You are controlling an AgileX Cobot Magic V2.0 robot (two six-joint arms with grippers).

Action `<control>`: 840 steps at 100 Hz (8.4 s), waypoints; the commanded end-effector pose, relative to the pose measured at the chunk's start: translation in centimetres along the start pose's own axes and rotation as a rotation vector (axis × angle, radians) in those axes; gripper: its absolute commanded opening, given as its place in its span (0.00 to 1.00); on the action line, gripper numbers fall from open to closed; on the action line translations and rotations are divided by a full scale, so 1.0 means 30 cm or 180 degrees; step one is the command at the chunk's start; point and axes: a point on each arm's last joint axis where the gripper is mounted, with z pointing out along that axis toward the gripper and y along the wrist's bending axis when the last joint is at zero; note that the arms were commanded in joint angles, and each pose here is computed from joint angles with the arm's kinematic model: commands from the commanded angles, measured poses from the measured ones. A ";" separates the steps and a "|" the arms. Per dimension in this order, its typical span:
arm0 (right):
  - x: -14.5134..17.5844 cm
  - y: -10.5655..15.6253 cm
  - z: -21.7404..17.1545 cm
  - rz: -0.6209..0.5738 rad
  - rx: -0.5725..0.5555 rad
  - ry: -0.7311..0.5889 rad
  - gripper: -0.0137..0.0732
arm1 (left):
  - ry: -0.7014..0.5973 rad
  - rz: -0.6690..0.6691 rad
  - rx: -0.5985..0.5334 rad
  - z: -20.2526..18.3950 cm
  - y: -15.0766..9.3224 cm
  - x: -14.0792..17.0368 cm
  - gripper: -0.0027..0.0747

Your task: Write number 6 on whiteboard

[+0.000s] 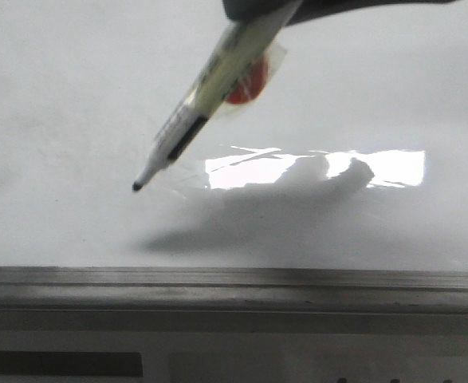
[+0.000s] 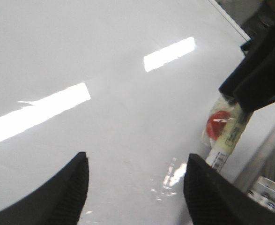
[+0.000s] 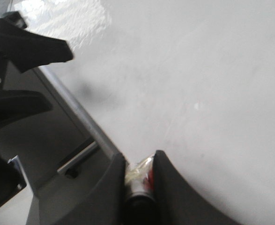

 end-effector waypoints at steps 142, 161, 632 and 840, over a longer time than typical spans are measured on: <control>-0.096 0.022 0.037 0.0115 -0.0091 -0.0116 0.09 | 0.0100 0.0096 0.0560 0.143 -0.094 0.047 0.51; -0.087 0.056 0.039 0.0109 -0.0228 -0.0069 0.09 | 0.0060 0.0083 0.0604 0.192 -0.109 0.069 0.51; 0.370 -0.073 -0.296 -0.0607 0.0184 -0.1226 0.08 | 0.0363 -0.0749 -0.2358 -0.267 0.093 0.343 0.01; 0.637 -0.262 -0.396 0.0169 0.3045 -0.0743 0.08 | 0.0363 -0.0749 -0.2358 -0.267 0.093 0.343 0.01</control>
